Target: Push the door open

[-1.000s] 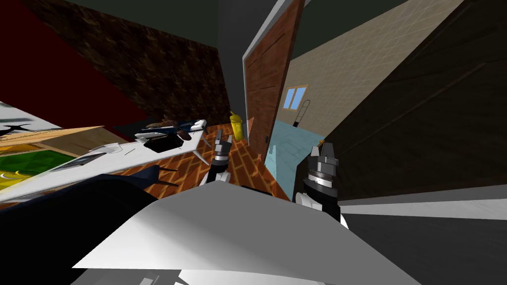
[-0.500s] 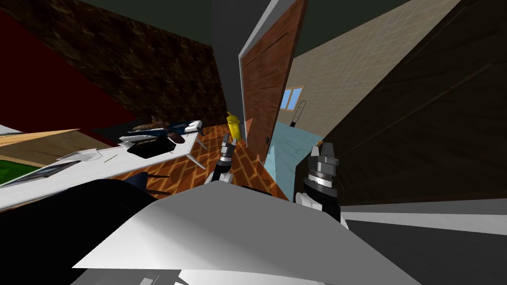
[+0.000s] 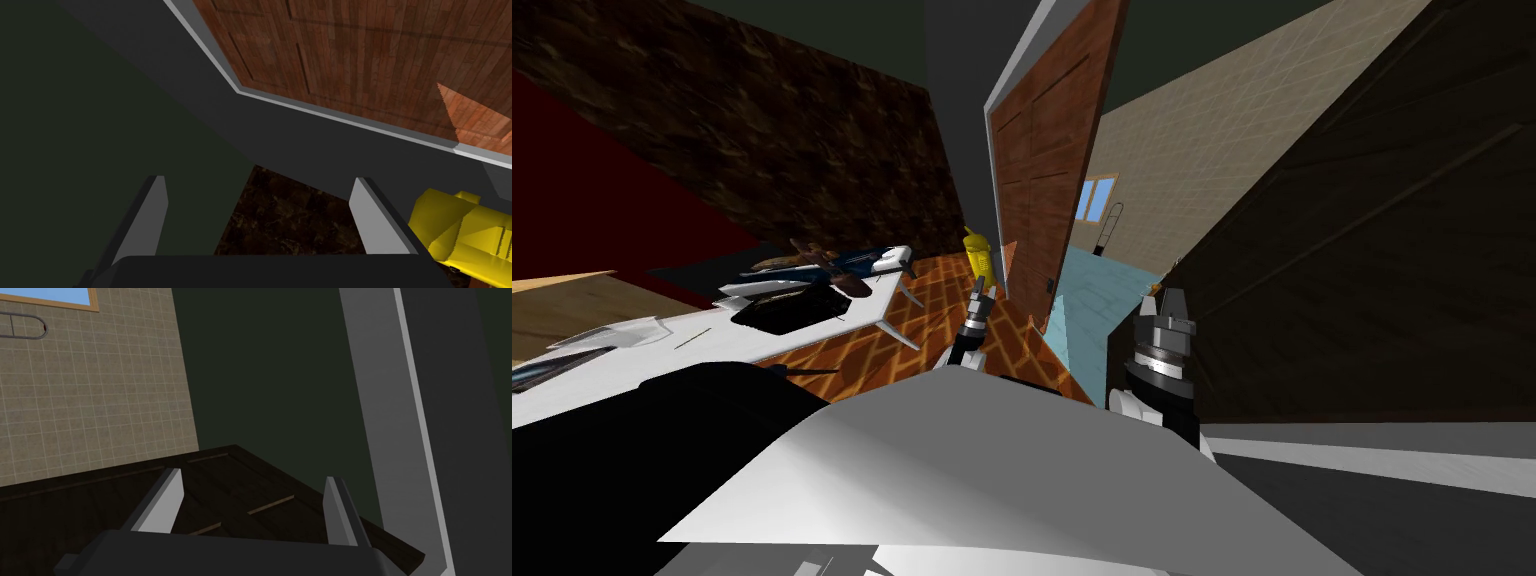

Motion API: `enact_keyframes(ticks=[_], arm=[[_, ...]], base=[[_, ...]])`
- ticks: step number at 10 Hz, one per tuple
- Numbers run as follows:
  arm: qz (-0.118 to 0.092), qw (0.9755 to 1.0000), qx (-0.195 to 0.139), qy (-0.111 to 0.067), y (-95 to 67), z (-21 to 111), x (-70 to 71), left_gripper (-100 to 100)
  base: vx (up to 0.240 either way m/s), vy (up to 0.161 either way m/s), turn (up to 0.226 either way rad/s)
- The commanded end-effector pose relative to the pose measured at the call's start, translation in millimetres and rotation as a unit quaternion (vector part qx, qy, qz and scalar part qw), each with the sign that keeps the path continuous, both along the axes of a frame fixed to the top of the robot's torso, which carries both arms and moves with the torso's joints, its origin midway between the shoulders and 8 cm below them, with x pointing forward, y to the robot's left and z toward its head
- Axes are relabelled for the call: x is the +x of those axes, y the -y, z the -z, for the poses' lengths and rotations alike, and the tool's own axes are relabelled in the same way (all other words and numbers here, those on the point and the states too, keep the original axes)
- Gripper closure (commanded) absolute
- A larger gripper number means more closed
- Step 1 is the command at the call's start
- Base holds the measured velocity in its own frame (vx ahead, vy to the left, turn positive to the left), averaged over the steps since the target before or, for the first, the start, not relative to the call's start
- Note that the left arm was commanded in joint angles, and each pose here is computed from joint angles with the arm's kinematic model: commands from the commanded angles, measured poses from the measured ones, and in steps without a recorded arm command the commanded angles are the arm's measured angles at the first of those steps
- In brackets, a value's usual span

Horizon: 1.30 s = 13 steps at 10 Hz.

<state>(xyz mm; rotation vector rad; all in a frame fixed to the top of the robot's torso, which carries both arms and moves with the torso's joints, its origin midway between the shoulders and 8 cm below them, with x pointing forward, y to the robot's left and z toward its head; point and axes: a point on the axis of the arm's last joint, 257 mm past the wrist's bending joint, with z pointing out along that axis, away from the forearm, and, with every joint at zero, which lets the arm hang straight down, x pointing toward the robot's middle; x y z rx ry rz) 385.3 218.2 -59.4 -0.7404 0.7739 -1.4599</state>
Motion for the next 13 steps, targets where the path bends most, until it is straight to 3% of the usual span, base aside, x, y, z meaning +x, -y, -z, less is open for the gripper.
enact_keyframes(ticks=[1,6,13], arm=[[0.003,1.0,0.0,-0.005,2.4,8.1,2.7,-100],[0.031,0.9985,0.005,-0.045,22.4,54.1,18.4,-100],[0.064,0.9931,0.012,-0.097,49.1,115.0,31.8,-100]], base=[[0.058,0.031,-0.025],[0.082,0.051,-0.09],[0.081,0.051,-0.092]])
